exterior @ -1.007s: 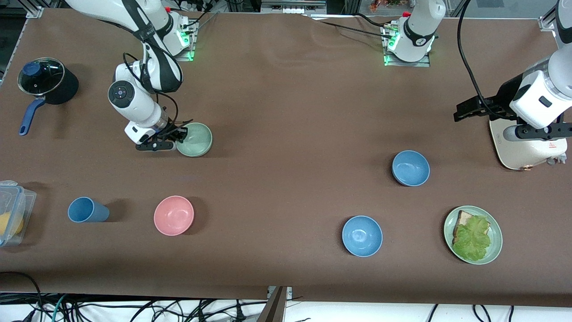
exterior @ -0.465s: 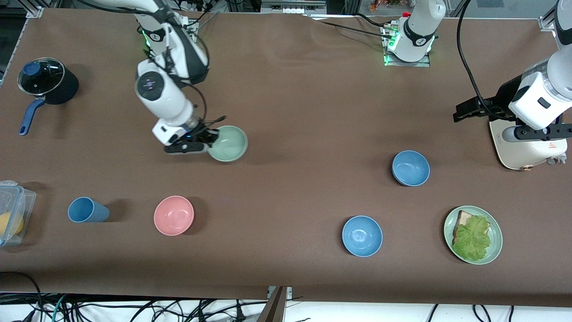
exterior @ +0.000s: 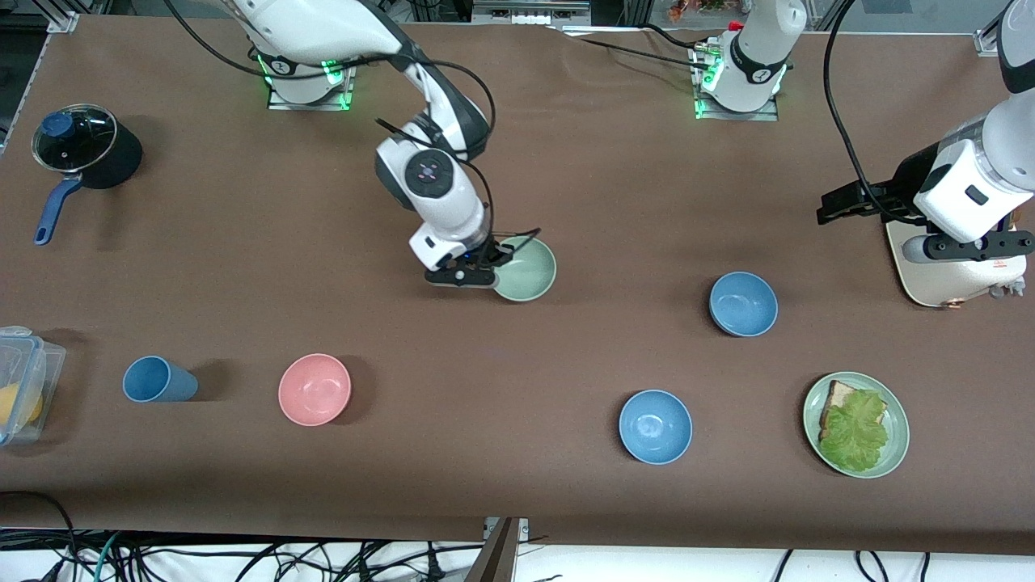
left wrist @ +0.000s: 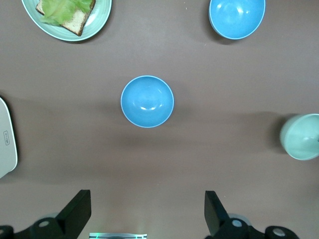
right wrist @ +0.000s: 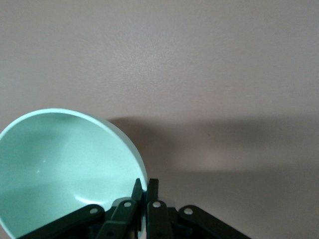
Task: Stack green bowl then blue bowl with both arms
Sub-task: 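Drag the green bowl with the right gripper toward the table center, release, then retract the right gripper while the left gripper grasps the blue bowl rim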
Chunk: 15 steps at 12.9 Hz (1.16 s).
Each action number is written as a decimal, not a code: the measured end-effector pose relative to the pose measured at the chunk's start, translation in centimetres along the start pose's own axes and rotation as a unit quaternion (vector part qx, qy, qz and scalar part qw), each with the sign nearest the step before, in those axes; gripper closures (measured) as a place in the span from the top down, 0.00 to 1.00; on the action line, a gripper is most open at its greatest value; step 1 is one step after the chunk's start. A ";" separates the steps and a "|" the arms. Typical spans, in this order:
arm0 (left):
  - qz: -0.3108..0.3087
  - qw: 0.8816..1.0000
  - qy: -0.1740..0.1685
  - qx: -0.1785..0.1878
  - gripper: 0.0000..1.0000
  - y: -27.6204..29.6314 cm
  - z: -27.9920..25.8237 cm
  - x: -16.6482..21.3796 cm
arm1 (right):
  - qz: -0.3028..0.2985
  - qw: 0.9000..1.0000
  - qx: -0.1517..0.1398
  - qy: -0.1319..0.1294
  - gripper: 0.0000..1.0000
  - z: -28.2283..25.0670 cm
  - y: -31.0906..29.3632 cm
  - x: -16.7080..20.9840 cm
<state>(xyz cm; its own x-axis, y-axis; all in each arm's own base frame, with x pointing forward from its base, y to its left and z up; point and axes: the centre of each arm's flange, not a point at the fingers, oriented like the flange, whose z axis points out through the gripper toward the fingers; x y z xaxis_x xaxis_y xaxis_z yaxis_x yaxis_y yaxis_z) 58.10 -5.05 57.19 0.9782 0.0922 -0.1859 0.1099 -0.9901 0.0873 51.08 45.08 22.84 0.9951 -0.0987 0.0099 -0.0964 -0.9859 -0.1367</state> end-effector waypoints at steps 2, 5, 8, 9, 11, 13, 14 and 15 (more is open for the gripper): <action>-0.004 1.000 -0.007 0.001 1.00 -0.4 0.8 0.6 | 0.004 1.000 -0.009 0.004 0.11 1.5 0.8 1.2; -0.017 1.000 -0.015 0.000 1.00 -1.6 3.7 2.6 | 0.009 0.999 -0.021 0.028 0.44 -1.9 1.9 4.8; -0.026 0.999 -0.030 0.002 1.00 -2.3 9.4 5.0 | 0.044 0.997 -0.054 0.040 0.78 -12.7 4.8 10.1; -0.029 0.999 -0.032 0.003 1.00 -2.5 11.3 5.6 | 0.045 0.996 -0.060 0.045 0.90 -16.7 7.2 12.1; -0.037 0.999 -0.025 0.002 1.00 -3.5 15.4 6.8 | 0.040 0.996 -0.064 0.051 1.00 -23.1 12.0 14.1; -0.030 0.999 -0.013 0.002 1.00 -4.5 20.0 7.3 | 0.022 0.997 -0.064 0.033 1.00 -28.3 17.3 15.0; -0.024 1.000 -0.005 0.002 1.00 -4.8 22.1 7.4 | 0.009 0.998 -0.056 0.018 1.00 -30.5 20.4 15.3; -0.018 1.000 0.000 0.003 1.00 -5.1 24.1 7.4 | 0.001 0.999 -0.046 0.005 1.00 -32.4 23.6 15.6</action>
<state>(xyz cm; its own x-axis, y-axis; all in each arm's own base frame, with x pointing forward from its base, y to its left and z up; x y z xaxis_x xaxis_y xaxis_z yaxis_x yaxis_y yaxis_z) 60.54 -1.85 31.83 0.9735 0.1284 -0.1891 0.1446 -0.9867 0.0748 63.58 15.87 51.83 0.9947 -0.1007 0.0193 -0.0998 -0.9940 -0.0452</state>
